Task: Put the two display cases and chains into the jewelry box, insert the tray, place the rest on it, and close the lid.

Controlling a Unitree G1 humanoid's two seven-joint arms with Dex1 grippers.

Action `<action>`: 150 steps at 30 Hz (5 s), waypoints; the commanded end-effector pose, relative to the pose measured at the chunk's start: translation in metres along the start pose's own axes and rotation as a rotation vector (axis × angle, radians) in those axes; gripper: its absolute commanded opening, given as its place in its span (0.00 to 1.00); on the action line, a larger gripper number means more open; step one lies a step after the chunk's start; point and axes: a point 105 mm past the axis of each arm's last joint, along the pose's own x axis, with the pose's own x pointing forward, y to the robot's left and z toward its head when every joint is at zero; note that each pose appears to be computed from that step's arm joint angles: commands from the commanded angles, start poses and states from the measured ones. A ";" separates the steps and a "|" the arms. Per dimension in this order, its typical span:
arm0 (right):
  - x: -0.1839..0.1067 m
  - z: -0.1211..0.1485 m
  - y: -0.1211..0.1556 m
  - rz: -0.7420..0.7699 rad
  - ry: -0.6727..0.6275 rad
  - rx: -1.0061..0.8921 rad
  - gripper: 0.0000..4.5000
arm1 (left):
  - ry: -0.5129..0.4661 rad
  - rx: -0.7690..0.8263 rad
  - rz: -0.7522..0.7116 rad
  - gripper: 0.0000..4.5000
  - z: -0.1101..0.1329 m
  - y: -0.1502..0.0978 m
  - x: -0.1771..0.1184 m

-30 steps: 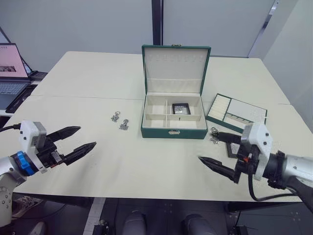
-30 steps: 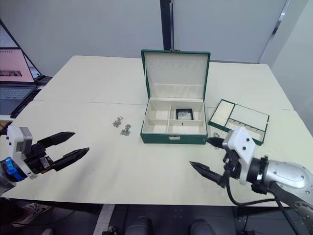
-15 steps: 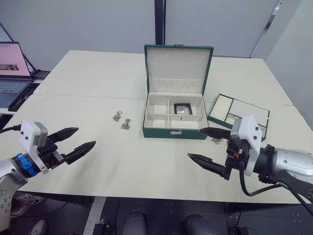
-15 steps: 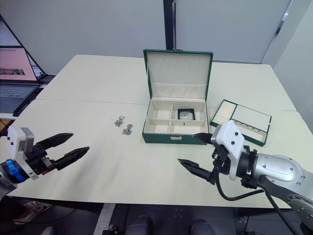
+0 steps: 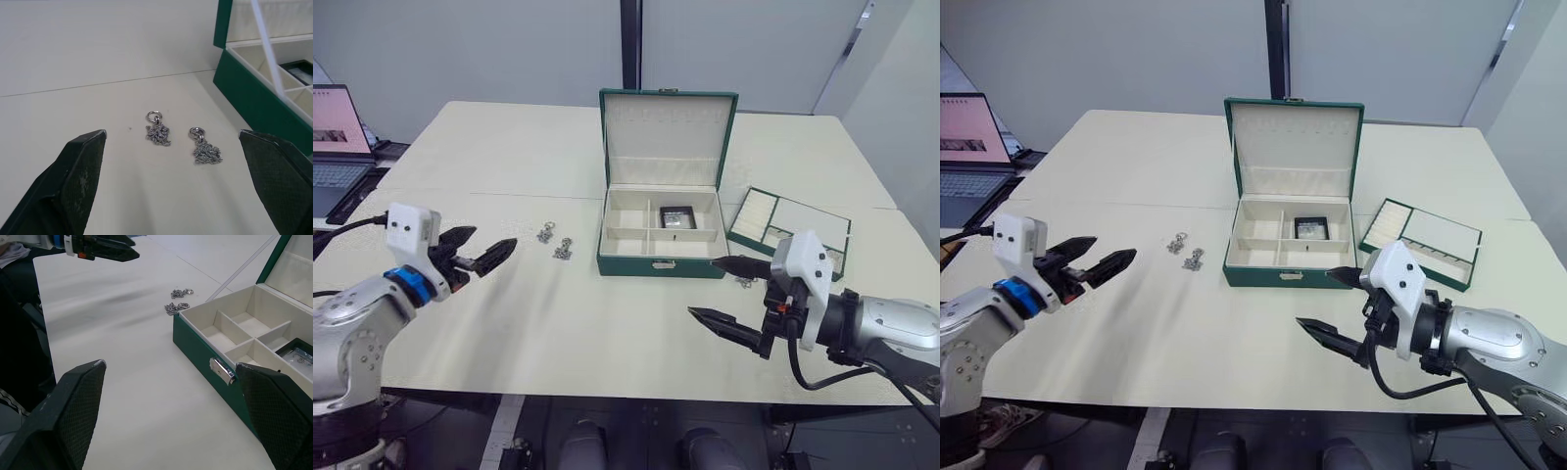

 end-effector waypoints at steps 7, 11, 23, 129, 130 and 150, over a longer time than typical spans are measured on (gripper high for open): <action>-0.004 0.007 0.000 -0.007 -0.005 -0.036 1.00 | 0.004 0.083 0.131 1.00 0.013 0.006 0.027; -0.004 0.007 -0.001 -0.007 0.001 -0.036 1.00 | 0.008 0.080 0.173 1.00 0.017 0.006 0.039; -0.007 0.010 -0.003 -0.016 0.011 -0.042 1.00 | 0.087 0.061 0.216 1.00 -0.008 0.002 0.066; -0.005 0.029 -0.010 -0.066 -0.060 -0.031 1.00 | 0.060 0.181 0.205 0.06 -0.004 -0.020 0.091; -0.005 0.029 -0.010 -0.066 -0.060 -0.031 1.00 | 0.057 0.186 0.205 0.06 -0.001 -0.020 0.089; -0.039 0.037 -0.028 -0.141 -0.054 -0.050 1.00 | 0.123 0.310 -0.058 0.06 0.056 -0.074 0.038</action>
